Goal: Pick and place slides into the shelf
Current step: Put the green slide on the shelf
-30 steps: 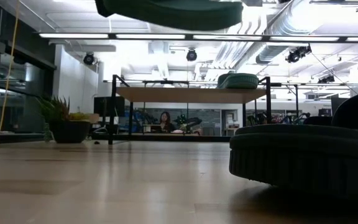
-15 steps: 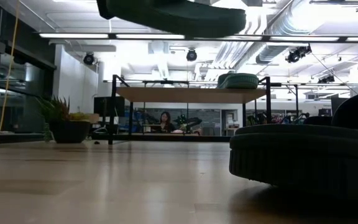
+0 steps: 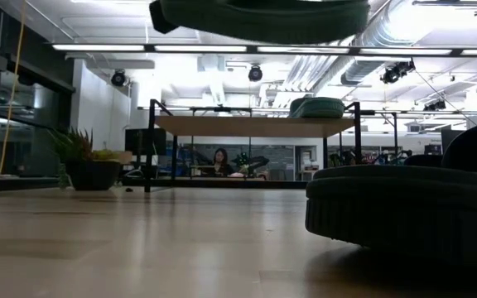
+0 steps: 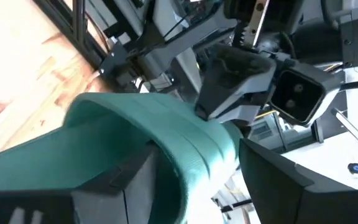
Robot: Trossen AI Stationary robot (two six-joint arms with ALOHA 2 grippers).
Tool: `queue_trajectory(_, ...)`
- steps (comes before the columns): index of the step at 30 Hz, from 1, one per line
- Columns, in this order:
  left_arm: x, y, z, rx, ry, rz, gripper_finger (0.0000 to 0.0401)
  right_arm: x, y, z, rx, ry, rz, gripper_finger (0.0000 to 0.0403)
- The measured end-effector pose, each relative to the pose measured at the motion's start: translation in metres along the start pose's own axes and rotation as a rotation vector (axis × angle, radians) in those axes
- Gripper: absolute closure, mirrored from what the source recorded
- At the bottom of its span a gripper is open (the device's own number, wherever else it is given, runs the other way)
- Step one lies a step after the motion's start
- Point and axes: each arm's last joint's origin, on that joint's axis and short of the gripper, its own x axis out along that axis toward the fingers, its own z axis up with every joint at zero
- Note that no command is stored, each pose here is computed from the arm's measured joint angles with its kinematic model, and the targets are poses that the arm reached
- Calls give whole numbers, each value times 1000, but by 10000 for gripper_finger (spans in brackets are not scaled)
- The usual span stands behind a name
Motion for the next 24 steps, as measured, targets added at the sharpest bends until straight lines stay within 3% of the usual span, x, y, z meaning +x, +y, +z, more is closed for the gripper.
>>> queue_trajectory(13, 4, -1, 3, 9, -18, -40, 394, 2, 1, -3, 28, 17, 17, 213)
queue_trajectory(24, 4, -1, 3, 11, -18, -27, 387, 2, 1, -3, 77, 22, 13, 355)
